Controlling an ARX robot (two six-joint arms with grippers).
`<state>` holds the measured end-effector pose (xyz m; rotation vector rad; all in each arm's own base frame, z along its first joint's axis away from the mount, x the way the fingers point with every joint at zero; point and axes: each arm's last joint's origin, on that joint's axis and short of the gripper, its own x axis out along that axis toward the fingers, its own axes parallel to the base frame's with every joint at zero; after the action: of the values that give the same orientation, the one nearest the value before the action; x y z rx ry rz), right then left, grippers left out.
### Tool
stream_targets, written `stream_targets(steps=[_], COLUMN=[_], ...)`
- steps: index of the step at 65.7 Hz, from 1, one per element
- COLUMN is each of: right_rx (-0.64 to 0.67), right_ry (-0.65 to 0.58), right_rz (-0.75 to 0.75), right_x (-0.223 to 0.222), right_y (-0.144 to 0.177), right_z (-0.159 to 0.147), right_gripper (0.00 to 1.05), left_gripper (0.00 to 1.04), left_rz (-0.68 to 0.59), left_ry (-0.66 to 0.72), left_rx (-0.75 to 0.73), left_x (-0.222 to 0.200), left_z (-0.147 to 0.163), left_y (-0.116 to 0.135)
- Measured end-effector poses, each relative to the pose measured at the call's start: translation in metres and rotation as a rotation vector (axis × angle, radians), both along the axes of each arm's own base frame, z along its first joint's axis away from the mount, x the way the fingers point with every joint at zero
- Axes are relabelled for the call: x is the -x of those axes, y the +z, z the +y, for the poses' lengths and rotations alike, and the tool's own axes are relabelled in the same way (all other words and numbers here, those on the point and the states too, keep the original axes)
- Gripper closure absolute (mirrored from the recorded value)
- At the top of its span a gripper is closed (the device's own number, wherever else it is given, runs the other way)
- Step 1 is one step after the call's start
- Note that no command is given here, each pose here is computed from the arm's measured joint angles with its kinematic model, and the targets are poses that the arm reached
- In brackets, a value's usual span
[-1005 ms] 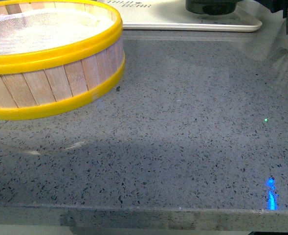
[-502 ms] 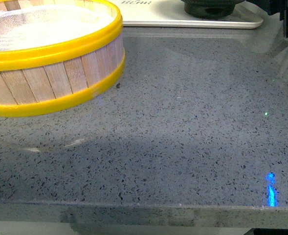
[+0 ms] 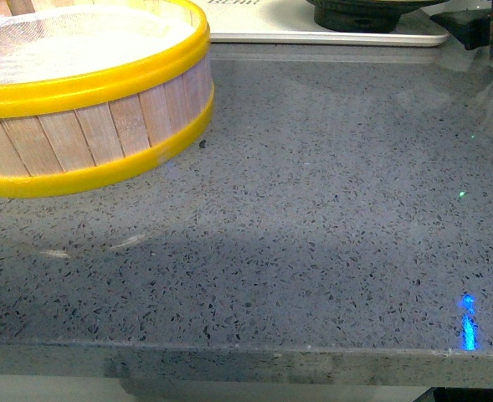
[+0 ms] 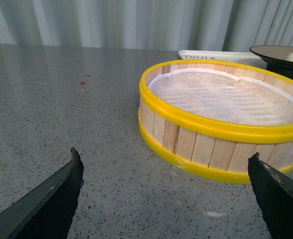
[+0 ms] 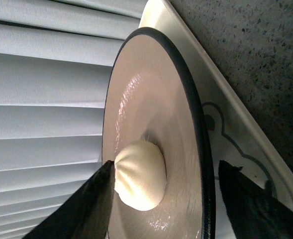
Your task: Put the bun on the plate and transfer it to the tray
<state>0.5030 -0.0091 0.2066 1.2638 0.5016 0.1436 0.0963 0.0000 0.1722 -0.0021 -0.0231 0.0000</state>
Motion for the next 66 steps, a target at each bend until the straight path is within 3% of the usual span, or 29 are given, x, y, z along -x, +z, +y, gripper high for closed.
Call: stream_targets(steps=[9, 26, 37, 48, 58, 66], right_rx=[-0.018, -0.025, 0.074, 0.342, 0.746, 1.057], right_ry=[-0.006, -0.008, -0.138, -0.306, -0.450, -0.451], right_rz=[-0.012, -0.076, -0.106, -0.172, -0.300, -0.356], right_x=[0.012, 0.048, 0.102, 0.176, 0.243, 0.281], right_y=[0.005, 0.019, 0.031, 0.054, 0.075, 0.067], right_z=[-0.004, -0.015, -0.042, -0.055, -0.047, -0.032], right_gripper=[0.07, 0.09, 0.09, 0.09, 0.09, 0.09], left_gripper=[0.07, 0.07, 0.07, 0.07, 0.07, 0.07], left_rz=[0.000, 0.000, 0.000, 0.000, 0.000, 0.000], left_ry=[0.000, 0.000, 0.000, 0.000, 0.000, 0.000], left_rx=[0.000, 0.000, 0.000, 0.000, 0.000, 0.000], left_x=[0.000, 0.000, 0.000, 0.000, 0.000, 0.000], left_z=[0.000, 0.000, 0.000, 0.000, 0.000, 0.000], left_y=[0.000, 0.000, 0.000, 0.000, 0.000, 0.000])
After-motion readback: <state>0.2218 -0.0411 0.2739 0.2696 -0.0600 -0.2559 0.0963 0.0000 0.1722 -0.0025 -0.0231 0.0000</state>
